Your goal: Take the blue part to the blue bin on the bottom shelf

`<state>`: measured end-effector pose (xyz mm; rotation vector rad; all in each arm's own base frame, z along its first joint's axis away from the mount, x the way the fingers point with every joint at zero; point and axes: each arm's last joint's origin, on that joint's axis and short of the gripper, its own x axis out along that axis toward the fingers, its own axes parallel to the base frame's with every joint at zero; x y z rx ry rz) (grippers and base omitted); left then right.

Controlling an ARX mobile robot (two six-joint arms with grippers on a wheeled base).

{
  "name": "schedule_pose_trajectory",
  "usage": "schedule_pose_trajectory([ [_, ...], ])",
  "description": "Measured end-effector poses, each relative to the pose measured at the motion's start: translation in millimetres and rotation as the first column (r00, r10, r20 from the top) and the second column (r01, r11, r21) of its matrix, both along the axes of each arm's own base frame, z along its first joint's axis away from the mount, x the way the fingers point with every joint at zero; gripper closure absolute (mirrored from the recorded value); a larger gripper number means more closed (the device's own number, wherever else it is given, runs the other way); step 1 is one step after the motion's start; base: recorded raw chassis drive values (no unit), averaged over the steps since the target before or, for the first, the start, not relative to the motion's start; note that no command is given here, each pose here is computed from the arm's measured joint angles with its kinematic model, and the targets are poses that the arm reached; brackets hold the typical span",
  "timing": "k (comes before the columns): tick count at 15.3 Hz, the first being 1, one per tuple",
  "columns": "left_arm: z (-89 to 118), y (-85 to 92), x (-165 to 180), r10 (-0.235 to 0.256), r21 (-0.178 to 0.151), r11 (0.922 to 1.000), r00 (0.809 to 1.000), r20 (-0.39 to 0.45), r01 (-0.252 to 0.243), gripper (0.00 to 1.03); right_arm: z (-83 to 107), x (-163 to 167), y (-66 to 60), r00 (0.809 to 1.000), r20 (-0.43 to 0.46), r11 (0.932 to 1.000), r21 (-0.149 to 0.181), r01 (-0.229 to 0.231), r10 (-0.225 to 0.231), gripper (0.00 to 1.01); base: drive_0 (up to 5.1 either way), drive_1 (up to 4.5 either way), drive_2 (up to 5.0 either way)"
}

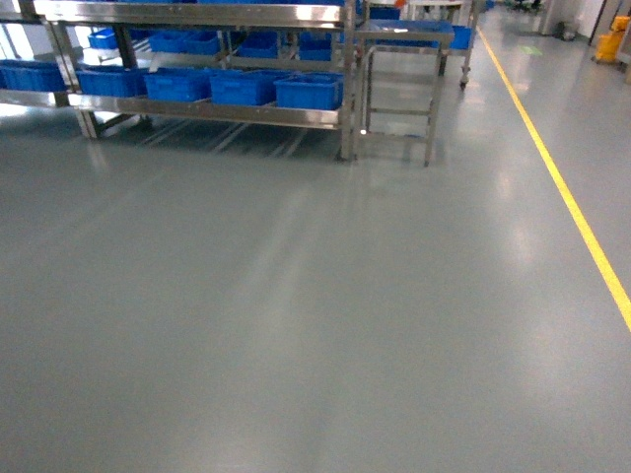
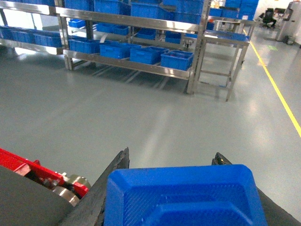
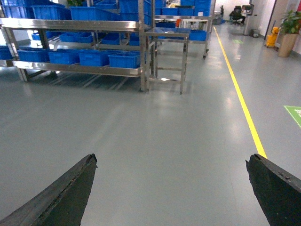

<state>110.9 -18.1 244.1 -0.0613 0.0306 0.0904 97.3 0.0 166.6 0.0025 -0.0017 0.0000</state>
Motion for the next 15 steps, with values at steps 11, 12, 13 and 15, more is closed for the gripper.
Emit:
schedule_pose_trajectory([
  [11,-0.1,-0.2,0.1,-0.003,0.0,1.0,1.0,-0.001,0.003,0.6,0.0,0.0,0.0,1.0,0.0,1.0,0.0,0.0,0.0,0.03,-1.5,-1.47,-1.5],
  [12,-0.1,-0.2,-0.1,-0.004,0.0,1.0,1.0,-0.002,0.004,0.6,0.1,0.0,0.0,1.0,0.002,1.0,0.0,0.0,0.0,0.03,-0.6,-0.55,-0.6],
  [13,1.0,0.1,-0.9,-0.003,-0.003,1.0,1.0,0.011,0.003,0.6,0.3,0.0,0.0,1.0,0.003,1.0,0.0,0.001,-0.001,0.03,-0.6,-0.55,-0.6],
  [15,0.1,0.0,-0.4,0.0,0.0,1.0,1.0,0.001,0.0,0.6,0.2,0.0,0.0,1.0,0.002,1.0,0.0,0.0,0.0,0.03,-0.6,-0.55,-0.6],
])
